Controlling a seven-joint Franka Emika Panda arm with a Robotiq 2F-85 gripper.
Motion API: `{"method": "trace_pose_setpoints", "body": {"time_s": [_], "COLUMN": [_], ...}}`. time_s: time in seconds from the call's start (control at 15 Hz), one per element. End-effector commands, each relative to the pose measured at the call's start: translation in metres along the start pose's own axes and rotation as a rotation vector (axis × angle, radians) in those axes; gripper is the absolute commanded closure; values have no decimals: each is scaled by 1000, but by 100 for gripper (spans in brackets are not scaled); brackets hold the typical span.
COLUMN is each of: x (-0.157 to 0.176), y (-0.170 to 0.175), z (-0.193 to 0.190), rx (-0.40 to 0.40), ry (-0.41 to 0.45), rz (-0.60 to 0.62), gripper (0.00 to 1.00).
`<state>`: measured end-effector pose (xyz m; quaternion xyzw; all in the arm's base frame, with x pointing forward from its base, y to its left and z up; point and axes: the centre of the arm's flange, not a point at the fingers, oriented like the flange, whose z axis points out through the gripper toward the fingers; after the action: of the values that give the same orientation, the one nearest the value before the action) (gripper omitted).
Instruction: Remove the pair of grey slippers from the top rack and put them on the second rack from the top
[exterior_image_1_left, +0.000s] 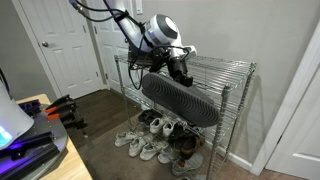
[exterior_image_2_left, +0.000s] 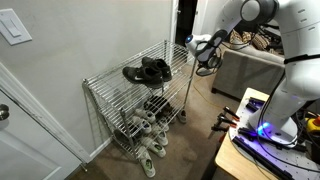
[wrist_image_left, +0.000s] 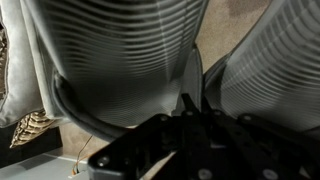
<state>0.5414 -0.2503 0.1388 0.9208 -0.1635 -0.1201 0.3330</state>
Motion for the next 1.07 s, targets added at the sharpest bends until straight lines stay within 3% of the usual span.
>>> {"method": "trace_pose_setpoints", "body": {"time_s": [0.0,0.33,1.0], "x": [-19,-44,-72], "y": [-6,-20,-51], "z": [32,62,90], "rx": [37,47,225], "ry": [-28,-55,121], "rz": [-50,-163,-221], "gripper": [95,95,96]}}
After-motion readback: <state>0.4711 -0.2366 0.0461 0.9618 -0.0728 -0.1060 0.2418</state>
